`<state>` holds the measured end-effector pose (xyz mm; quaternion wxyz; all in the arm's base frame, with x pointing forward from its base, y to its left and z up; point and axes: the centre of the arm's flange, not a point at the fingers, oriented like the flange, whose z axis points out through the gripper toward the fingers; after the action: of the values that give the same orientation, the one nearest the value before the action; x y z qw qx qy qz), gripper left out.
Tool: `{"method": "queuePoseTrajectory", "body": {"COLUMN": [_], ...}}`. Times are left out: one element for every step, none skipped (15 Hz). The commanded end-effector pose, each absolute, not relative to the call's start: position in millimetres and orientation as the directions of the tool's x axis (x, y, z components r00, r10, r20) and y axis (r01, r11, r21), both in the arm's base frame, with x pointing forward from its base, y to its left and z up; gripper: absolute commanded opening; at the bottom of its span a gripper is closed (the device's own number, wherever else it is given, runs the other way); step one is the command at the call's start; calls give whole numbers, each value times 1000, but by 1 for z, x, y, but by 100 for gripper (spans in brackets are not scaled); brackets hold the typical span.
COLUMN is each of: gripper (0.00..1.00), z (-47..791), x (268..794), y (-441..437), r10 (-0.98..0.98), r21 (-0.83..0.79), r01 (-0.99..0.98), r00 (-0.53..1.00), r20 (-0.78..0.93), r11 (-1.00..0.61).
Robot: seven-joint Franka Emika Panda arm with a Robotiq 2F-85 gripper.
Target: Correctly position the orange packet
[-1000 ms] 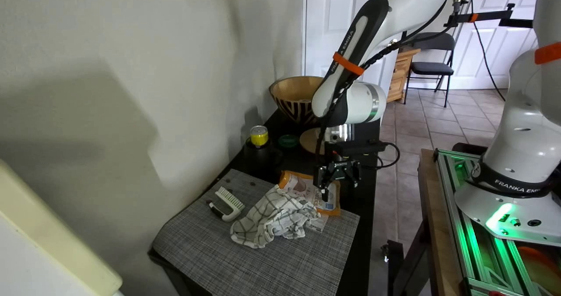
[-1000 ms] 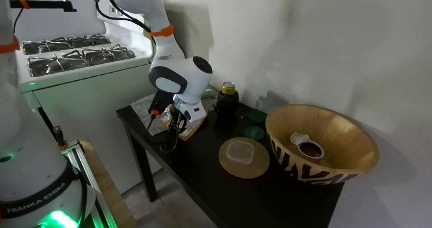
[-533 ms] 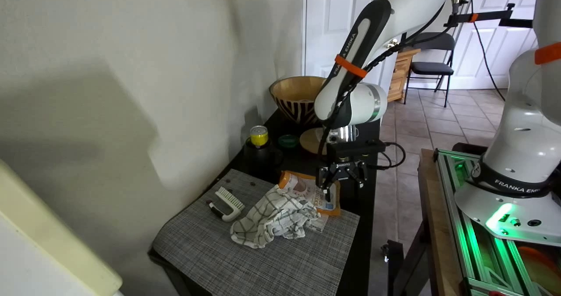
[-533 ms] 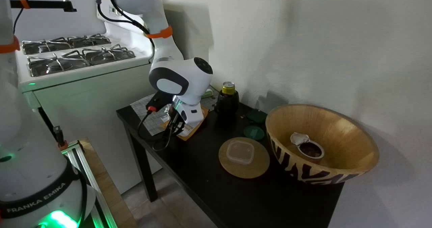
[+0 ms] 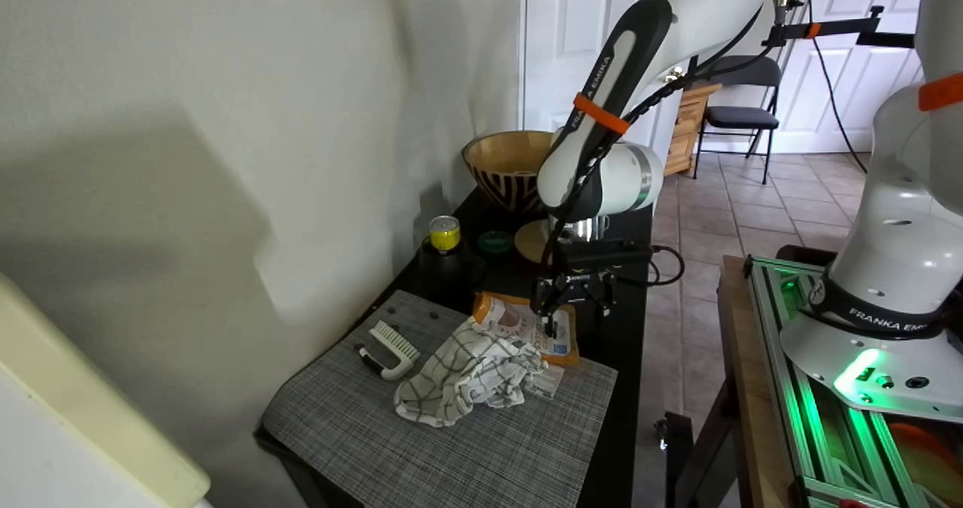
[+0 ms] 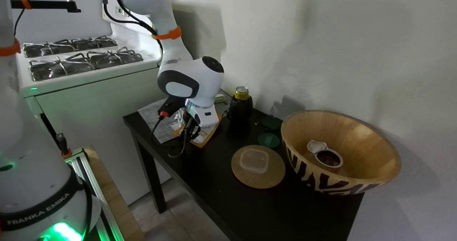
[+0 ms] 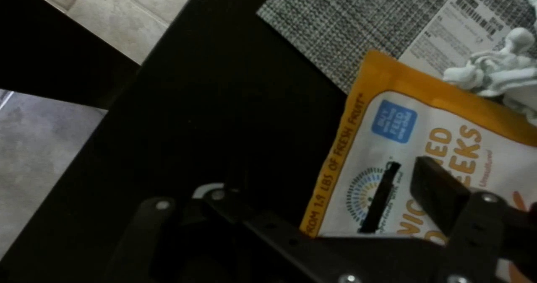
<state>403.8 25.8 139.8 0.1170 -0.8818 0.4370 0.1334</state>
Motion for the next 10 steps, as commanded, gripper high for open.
{"method": "queuePoseTrajectory", "body": {"gripper": [100, 96, 74, 72, 70, 63, 55, 46, 39, 31], "z": [135, 135, 134, 134, 133, 133, 133, 133, 133, 134], "x": [403, 404, 404, 405, 406, 406, 407, 407, 407, 407], "y": [34, 34, 36, 37, 38, 39, 40, 41, 41, 42], "r10": [-750, -749, -747, -748, -748, -747, -746, -745, -744, -743], "r21": [-113, -119, -124, -127, -129, -131, -132, -133, -132, -132], "r01": [-795, -793, -789, -787, -785, -782, -779, -778, -776, -774], "r00": [601, 605, 611, 615, 618, 622, 625, 627, 630, 632], "r20": [-278, -268, -262, -251, -242, -235, -230, -226, -223, -220], "r11": [-595, -598, -602, -604, -606, -610, -612, -615, -617, -619]}}
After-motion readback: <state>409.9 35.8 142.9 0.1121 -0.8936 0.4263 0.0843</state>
